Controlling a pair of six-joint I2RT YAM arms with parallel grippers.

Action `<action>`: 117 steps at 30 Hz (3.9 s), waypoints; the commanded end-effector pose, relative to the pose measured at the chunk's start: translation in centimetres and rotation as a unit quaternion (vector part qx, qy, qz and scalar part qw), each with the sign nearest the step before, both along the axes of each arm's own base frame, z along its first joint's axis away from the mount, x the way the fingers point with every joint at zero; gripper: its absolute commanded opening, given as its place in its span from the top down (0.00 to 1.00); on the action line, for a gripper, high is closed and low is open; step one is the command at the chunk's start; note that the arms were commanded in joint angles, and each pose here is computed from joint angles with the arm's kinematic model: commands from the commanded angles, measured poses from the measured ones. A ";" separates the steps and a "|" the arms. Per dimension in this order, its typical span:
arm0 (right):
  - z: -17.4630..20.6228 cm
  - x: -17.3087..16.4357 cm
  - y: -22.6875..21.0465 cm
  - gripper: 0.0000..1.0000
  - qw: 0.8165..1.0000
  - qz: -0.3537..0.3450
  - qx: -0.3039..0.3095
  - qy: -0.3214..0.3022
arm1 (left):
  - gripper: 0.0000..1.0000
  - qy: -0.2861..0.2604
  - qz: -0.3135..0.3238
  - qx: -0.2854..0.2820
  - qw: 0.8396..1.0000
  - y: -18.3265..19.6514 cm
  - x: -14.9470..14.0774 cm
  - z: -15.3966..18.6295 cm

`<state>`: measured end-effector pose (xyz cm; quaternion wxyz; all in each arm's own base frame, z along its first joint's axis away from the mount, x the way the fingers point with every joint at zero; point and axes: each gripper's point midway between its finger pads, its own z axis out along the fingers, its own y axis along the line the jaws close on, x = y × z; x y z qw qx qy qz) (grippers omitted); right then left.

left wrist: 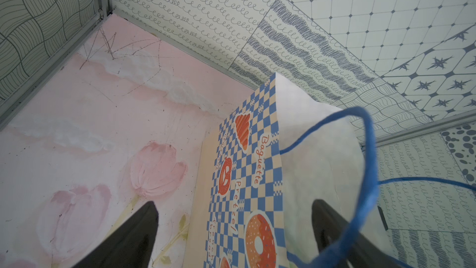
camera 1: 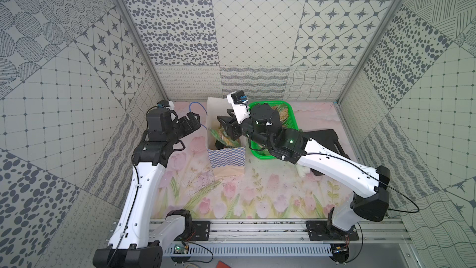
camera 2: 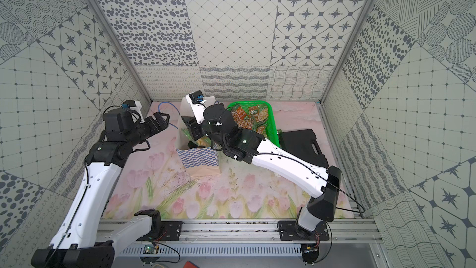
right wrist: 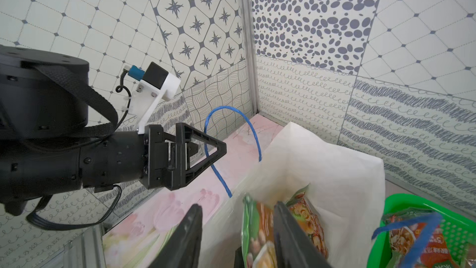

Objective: Place the condiment packets inside the bag
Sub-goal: Place the condiment packet in the paper bag, then move the storage box to the center of the board, then pick up the condiment packet from the storage box.

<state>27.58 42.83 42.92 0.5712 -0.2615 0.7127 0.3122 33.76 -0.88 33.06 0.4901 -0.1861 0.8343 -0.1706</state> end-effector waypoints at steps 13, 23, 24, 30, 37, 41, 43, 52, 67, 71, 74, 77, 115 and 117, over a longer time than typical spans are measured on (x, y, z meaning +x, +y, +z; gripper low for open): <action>0.9 -1.2 -10.3 0.41 0.996 -0.014 0.070 0.054 | 0.04 -0.059 0.000 0.029 0.998 -0.7 -1.3 2.6; -8.5 1.7 -20.5 0.42 0.977 -0.126 0.060 0.162 | 0.05 -0.073 -0.013 0.037 0.997 -1.5 -1.8 3.3; -10.0 2.1 -20.9 0.42 0.973 -0.131 0.054 0.183 | 0.05 -0.079 -0.016 0.039 0.996 -1.8 -2.0 3.5; -19.3 3.8 -22.0 0.44 0.946 -0.137 -0.002 0.292 | 0.05 -0.120 -0.063 0.037 0.990 -4.0 -3.5 5.3; -28.5 5.6 -21.9 0.48 0.904 -0.141 -0.105 0.389 | 0.03 -0.166 -0.146 -0.002 0.975 -7.7 -6.4 8.8; -32.1 5.3 -21.9 0.51 0.883 -0.136 -0.146 0.426 | 0.01 -0.158 -0.193 -0.028 0.968 -9.8 -7.7 9.6; -33.3 4.4 -21.7 0.52 0.875 -0.127 -0.157 0.439 | 0.01 -0.146 -0.212 -0.051 0.965 -10.7 -8.3 9.3; -34.2 -1.8 -21.7 0.53 0.873 -0.112 -0.178 0.440 | 0.01 -0.123 -0.288 -0.073 0.947 -15.8 -10.4 10.2; -35.5 -10.6 -23.3 0.53 0.875 -0.093 -0.124 0.458 | 0.01 -0.103 -0.380 0.061 0.917 -28.5 -11.9 7.1; -33.6 -11.5 -23.4 0.51 0.887 -0.077 -0.088 0.447 | 0.01 -0.087 -0.386 0.095 0.913 -31.0 -12.3 5.6; -30.9 -11.0 -24.2 0.35 0.903 -0.097 -0.064 0.413 | 0.01 -0.071 -0.388 0.131 0.910 -32.5 -12.4 4.1; -27.4 -9.3 -25.8 0.13 0.917 -0.147 -0.035 0.369 | 0.01 -0.052 -0.384 0.156 0.909 -33.4 -12.1 2.5; -23.7 -5.0 -42.9 0.03 0.855 -0.494 0.092 0.128 | 0.02 0.217 -0.400 0.190 0.870 -42.4 -4.2 -21.8; -23.7 -4.9 -43.0 0.03 0.855 -0.495 0.094 0.124 | 0.09 0.226 -0.395 0.191 0.870 -42.4 -3.1 -22.7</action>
